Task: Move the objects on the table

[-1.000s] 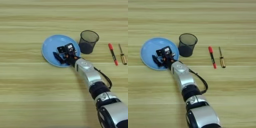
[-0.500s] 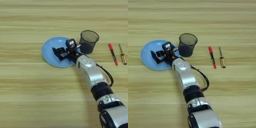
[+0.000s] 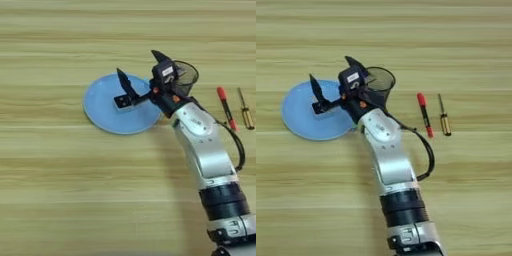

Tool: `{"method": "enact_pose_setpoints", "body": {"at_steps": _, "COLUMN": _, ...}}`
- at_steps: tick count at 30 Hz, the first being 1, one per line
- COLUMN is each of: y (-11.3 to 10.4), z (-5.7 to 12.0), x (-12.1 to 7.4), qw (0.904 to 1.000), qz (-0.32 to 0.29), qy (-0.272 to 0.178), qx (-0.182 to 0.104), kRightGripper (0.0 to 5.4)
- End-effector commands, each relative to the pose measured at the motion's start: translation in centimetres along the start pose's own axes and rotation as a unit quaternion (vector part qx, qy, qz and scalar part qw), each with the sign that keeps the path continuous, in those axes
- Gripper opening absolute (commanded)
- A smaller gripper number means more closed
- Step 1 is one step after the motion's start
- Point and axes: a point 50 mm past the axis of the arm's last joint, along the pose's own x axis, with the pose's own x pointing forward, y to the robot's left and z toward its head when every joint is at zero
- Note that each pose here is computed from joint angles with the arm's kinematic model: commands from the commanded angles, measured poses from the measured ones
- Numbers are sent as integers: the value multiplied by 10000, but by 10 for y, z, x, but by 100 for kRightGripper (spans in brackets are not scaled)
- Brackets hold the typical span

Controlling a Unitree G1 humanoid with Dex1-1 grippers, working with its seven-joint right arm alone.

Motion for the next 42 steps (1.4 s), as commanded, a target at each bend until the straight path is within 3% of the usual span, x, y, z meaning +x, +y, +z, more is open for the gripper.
{"method": "enact_pose_setpoints", "body": {"at_steps": 1, "y": -26, "z": 30, "x": -9, "qw": 9968, "qz": -521, "qy": -529, "qx": -293, "kRightGripper": 539}}
{"method": "enact_pose_setpoints", "body": {"at_steps": 6, "y": -58, "z": 27, "x": -42, "qw": 9899, "qz": -1307, "qy": -310, "qx": -457, "kRightGripper": 539}}
{"method": "enact_pose_setpoints", "body": {"at_steps": 10, "y": -84, "z": 16, "x": -69, "qw": 9758, "qz": -2114, "qy": -66, "qx": -558, "kRightGripper": 539}}
{"method": "enact_pose_setpoints", "body": {"at_steps": 13, "y": -96, "z": 1, "x": -77, "qw": 9660, "qz": -2512, "qy": 204, "qx": -580, "kRightGripper": 539}}
{"method": "enact_pose_setpoints", "body": {"at_steps": 19, "y": -124, "z": -21, "x": -90, "qw": 9360, "qz": -3384, "qy": 575, "qx": -778, "kRightGripper": 539}}
{"method": "enact_pose_setpoints", "body": {"at_steps": 24, "y": -140, "z": -43, "x": -103, "qw": 9205, "qz": -3728, "qy": 971, "qx": -660, "kRightGripper": 539}}
{"method": "enact_pose_setpoints", "body": {"at_steps": 34, "y": -157, "z": -58, "x": -113, "qw": 9107, "qz": -3910, "qy": 1204, "qx": -577, "kRightGripper": 539}}
{"method": "enact_pose_setpoints", "body": {"at_steps": 42, "y": -157, "z": -63, "x": -114, "qw": 9109, "qz": -3912, "qy": 1226, "qx": -464, "kRightGripper": 539}}
